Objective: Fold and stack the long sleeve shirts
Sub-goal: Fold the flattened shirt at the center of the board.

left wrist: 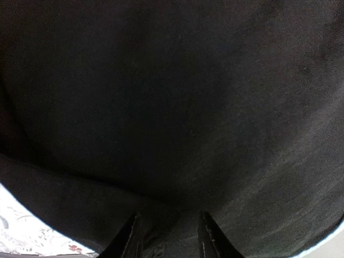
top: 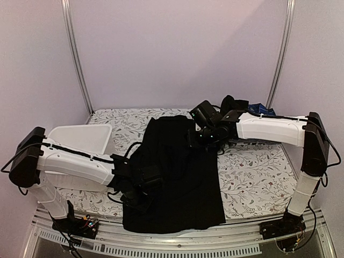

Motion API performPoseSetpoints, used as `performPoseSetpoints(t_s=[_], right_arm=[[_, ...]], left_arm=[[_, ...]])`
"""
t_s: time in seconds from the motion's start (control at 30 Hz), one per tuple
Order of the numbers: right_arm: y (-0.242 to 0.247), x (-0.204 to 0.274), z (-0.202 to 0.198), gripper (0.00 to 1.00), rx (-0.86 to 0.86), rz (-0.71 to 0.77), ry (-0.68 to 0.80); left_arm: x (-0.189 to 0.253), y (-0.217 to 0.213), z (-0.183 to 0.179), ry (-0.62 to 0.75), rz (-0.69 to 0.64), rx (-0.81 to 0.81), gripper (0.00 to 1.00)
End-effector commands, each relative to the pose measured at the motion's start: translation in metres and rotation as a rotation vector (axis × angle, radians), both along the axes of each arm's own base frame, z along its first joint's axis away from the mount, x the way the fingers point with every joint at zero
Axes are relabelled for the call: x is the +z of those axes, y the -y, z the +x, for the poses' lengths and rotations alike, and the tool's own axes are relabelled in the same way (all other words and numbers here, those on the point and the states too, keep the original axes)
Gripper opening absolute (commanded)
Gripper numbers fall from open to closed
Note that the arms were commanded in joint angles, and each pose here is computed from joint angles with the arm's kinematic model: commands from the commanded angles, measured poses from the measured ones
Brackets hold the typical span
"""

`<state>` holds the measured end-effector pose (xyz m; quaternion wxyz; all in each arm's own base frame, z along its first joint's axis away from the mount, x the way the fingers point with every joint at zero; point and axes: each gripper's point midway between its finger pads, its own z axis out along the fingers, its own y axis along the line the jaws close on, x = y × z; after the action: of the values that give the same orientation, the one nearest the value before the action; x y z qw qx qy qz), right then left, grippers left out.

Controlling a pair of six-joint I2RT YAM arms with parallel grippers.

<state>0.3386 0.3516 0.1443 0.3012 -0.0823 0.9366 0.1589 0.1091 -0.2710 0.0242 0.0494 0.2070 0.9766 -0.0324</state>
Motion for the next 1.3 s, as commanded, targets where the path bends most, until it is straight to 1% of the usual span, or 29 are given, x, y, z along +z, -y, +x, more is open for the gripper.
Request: performPoseSetpoints(t_s=[0.0, 0.13, 0.23, 0.33, 0.37, 0.43, 0.57, 0.7, 1.03, 1.27], right_arm=[[0.000, 0.000, 0.006, 0.00, -0.003, -0.009, 0.015], [-0.002, 0.003, 0.008, 0.00, 0.000, 0.001, 0.021], [-0.003, 0.007, 0.009, 0.00, 0.003, 0.004, 0.029], [-0.004, 0.011, 0.010, 0.00, 0.003, 0.010, 0.038], [-0.005, 0.013, 0.011, 0.00, 0.004, 0.013, 0.041], [-0.006, 0.015, 0.012, 0.00, 0.006, 0.016, 0.046], [-0.009, 0.025, 0.016, 0.00, 0.011, 0.022, 0.071], [-0.004, 0.044, 0.033, 0.00, -0.002, 0.015, 0.129], [0.028, 0.120, 0.116, 0.00, -0.072, -0.007, 0.375], [0.051, 0.144, 0.155, 0.00, -0.111, -0.031, 0.470]], left_arm=[[-0.003, 0.008, -0.002, 0.029, 0.012, -0.026, 0.35], [-0.011, 0.002, 0.001, 0.058, 0.075, -0.025, 0.32], [-0.013, -0.001, 0.002, 0.074, 0.104, -0.026, 0.26], [-0.012, -0.002, 0.004, 0.087, 0.115, -0.024, 0.15], [-0.010, -0.002, 0.005, 0.091, 0.115, -0.021, 0.08], [-0.006, -0.003, 0.005, 0.101, 0.119, -0.020, 0.01], [0.012, -0.002, 0.007, 0.122, 0.098, -0.020, 0.00], [0.037, 0.003, 0.004, 0.124, 0.018, -0.026, 0.00], [0.101, 0.030, -0.003, 0.149, -0.248, -0.112, 0.00], [0.121, 0.060, -0.009, 0.144, -0.406, -0.210, 0.00]])
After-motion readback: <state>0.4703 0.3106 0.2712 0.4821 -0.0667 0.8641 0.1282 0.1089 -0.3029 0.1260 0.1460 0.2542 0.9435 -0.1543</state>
